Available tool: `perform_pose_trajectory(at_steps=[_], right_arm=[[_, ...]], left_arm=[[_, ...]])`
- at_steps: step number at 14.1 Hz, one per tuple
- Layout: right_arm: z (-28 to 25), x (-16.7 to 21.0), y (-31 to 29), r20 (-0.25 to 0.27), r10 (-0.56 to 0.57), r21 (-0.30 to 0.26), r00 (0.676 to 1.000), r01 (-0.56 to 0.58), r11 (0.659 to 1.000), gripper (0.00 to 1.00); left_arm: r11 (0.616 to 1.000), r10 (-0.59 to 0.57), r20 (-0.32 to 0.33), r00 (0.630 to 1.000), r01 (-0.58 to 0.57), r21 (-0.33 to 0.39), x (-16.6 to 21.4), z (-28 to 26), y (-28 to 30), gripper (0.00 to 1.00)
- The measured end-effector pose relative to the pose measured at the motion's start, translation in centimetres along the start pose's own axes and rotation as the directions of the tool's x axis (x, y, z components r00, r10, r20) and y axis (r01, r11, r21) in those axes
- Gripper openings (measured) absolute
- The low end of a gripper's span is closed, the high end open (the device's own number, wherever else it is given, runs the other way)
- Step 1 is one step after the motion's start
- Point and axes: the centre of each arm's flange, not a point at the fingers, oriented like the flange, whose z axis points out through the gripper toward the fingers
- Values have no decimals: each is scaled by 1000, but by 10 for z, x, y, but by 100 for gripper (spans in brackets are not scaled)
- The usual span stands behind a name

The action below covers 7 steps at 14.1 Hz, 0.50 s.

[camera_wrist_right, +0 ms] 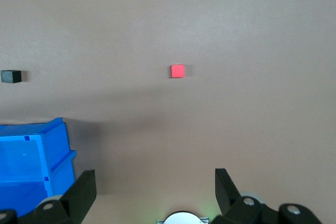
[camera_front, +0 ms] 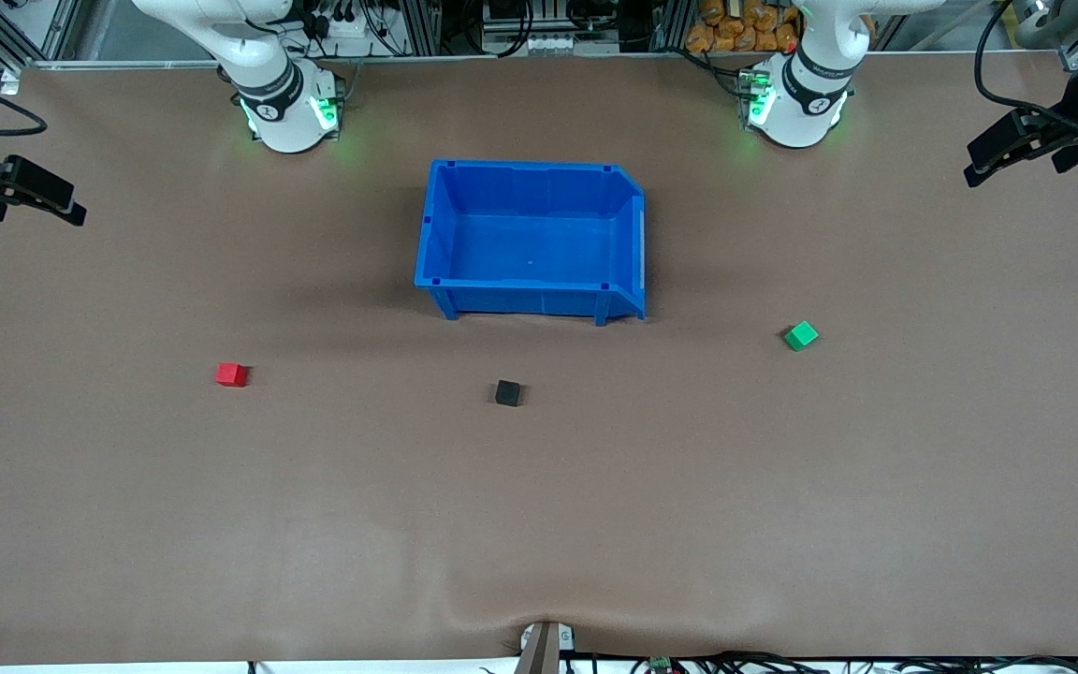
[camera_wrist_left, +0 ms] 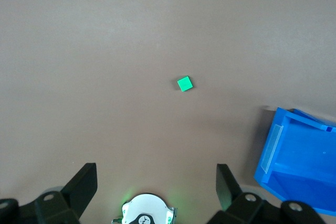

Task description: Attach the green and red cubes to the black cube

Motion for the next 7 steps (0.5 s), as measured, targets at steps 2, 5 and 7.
perform_pose_trajectory(at_steps=[2, 5, 7], right_arm=[[-2, 0, 1, -5, 2, -2, 1000, -2, 1000, 100], [-4, 0, 2, -8, 3, -3, 1000, -3, 1000, 100], [-4, 0, 2, -9, 4, -3, 1000, -4, 1000, 100]], left_arm=[[1000, 0, 0, 1000, 0, 0, 0, 0, 0, 100], [1000, -1, -4, 1000, 1, -1, 0, -2, 0, 100], [1000, -1, -12, 1000, 1, -1, 1, -6, 0, 100]])
